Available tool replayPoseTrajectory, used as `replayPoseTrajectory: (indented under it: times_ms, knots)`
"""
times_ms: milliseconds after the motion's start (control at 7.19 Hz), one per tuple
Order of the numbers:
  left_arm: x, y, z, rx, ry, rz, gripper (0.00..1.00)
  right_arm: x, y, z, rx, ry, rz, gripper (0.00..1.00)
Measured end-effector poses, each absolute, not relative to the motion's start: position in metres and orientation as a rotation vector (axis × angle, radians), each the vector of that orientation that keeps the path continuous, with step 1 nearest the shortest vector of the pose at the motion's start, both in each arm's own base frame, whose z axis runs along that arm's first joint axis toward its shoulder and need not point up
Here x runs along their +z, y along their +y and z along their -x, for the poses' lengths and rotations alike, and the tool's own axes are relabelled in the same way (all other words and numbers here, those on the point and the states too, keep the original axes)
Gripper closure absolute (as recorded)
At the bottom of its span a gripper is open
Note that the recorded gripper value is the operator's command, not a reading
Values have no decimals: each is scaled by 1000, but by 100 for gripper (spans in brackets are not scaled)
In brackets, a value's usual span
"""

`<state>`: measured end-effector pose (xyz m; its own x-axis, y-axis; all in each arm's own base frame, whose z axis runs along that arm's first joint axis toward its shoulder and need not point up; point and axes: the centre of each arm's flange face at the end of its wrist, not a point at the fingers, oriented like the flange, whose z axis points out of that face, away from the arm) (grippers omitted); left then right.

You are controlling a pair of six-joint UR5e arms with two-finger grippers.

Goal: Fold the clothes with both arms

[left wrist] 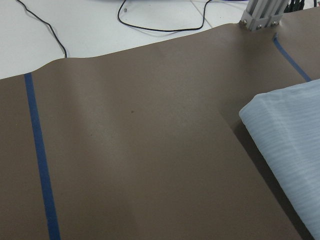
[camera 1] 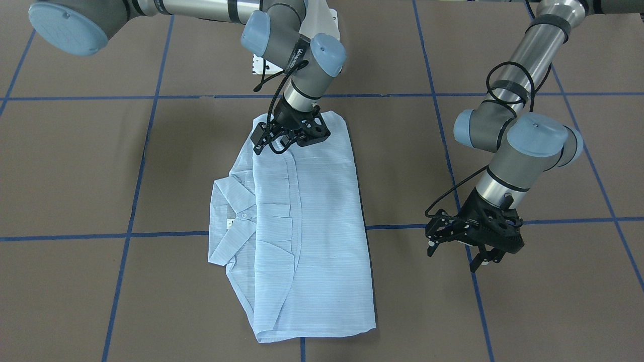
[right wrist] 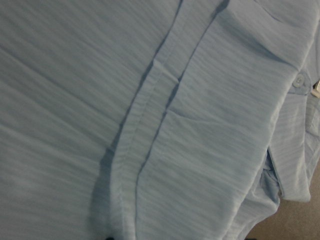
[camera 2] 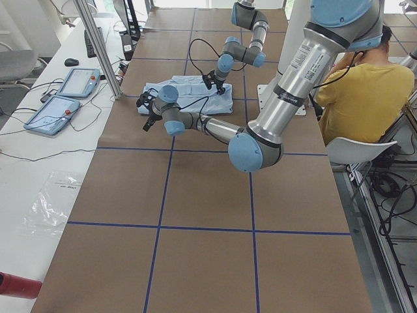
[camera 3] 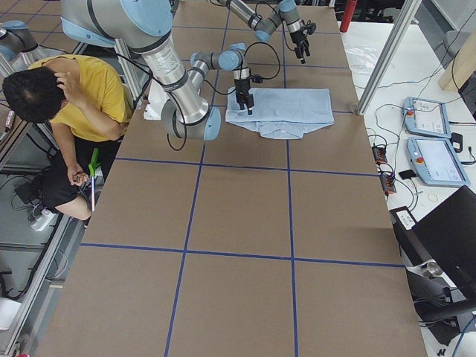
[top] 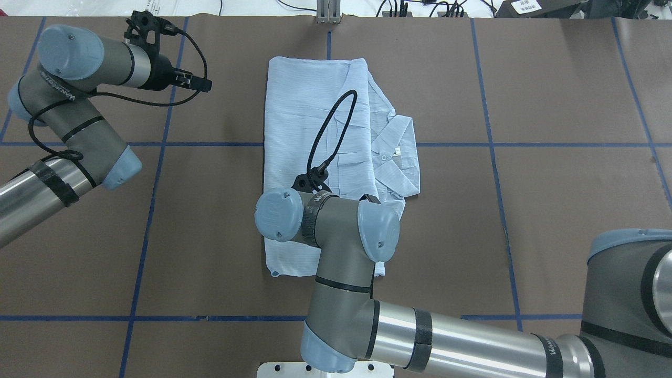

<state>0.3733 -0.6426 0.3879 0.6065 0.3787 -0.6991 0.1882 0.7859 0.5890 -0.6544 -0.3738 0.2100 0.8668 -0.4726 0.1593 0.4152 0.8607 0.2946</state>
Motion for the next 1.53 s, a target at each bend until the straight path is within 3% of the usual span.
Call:
replayPoseTrajectory:
  times_ms: [139, 834, 973, 1112, 1251, 1530]
  knots:
    - [389, -642, -373, 120, 930, -681, 0, 215, -377, 647, -465, -221, -256, 99]
    - [389, -641, -375, 123, 931, -679, 0, 211, -370, 585, -409, -310, -304, 100]
    - [390, -641, -375, 123, 931, -679, 0, 212, -370, 580, -396, -324, -311, 68]
    - [390, -641, -375, 123, 931, -679, 0, 214, -372, 578, -387, -363, -335, 48]
    - [390, -641, -375, 123, 931, -678, 0, 220, -372, 579, -385, -417, -367, 34]
    - [391, -641, -375, 122, 930, -678, 0, 213, -377, 575, -393, -549, -386, 32]
